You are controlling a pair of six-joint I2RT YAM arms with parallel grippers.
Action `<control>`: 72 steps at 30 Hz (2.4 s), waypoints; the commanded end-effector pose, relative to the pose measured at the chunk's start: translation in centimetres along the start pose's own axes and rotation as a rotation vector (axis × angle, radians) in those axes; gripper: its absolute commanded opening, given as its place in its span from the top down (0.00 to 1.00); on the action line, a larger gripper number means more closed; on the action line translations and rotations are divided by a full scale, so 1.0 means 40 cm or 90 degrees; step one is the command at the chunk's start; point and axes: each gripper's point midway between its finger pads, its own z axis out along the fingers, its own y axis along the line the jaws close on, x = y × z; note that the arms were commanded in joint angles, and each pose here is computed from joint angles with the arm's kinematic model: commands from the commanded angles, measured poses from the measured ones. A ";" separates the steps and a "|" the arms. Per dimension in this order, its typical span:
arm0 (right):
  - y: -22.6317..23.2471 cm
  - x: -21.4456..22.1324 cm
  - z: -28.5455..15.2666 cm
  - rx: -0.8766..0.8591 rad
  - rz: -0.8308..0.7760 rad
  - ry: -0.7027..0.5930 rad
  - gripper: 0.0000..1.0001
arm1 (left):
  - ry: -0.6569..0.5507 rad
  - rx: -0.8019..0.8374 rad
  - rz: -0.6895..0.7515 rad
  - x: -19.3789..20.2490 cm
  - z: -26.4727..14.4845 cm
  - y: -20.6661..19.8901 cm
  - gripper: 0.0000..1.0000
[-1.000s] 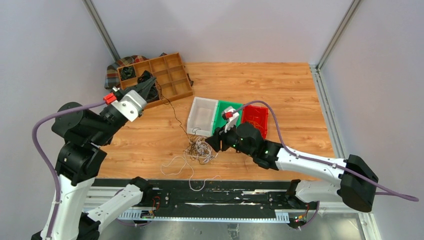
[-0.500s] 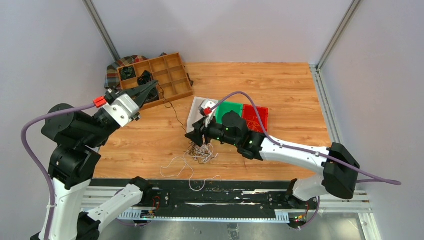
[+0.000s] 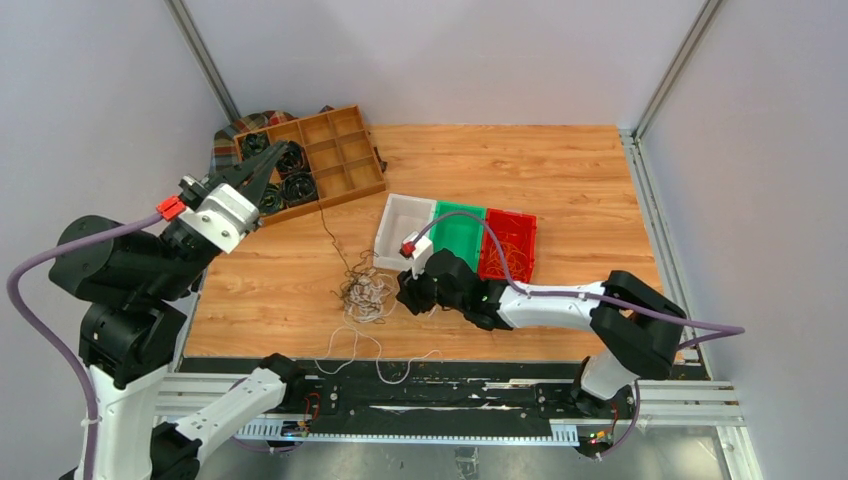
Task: Untangle the cables
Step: Untie the cable.
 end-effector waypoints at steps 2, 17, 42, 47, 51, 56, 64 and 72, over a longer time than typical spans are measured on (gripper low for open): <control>-0.017 0.057 0.016 0.034 0.044 0.025 0.70 | -0.026 -0.087 0.042 -0.061 -0.005 0.093 0.99; 0.231 -0.295 -0.064 -0.127 -0.065 -0.219 0.46 | -0.051 -0.057 0.014 -0.091 -0.004 0.077 0.99; 0.114 -0.089 0.046 0.007 -0.052 -0.118 0.93 | -0.138 -0.129 0.042 -0.245 -0.018 0.188 1.00; 0.077 -0.016 0.037 0.039 -0.013 -0.096 0.97 | -0.155 -0.229 0.093 -0.295 -0.028 0.283 1.00; 0.049 0.026 0.028 0.070 0.016 -0.083 0.98 | -0.157 -0.311 0.124 -0.316 -0.036 0.352 0.99; 0.028 0.070 0.014 0.093 0.050 -0.063 0.97 | -0.150 -0.432 0.160 -0.322 -0.064 0.429 1.00; 0.002 0.100 -0.035 0.115 0.080 -0.062 0.97 | -0.170 -0.501 0.162 -0.330 -0.086 0.461 1.00; 0.002 0.057 -0.072 0.110 0.082 -0.089 0.86 | -0.126 -0.433 0.174 -0.285 -0.043 0.421 0.99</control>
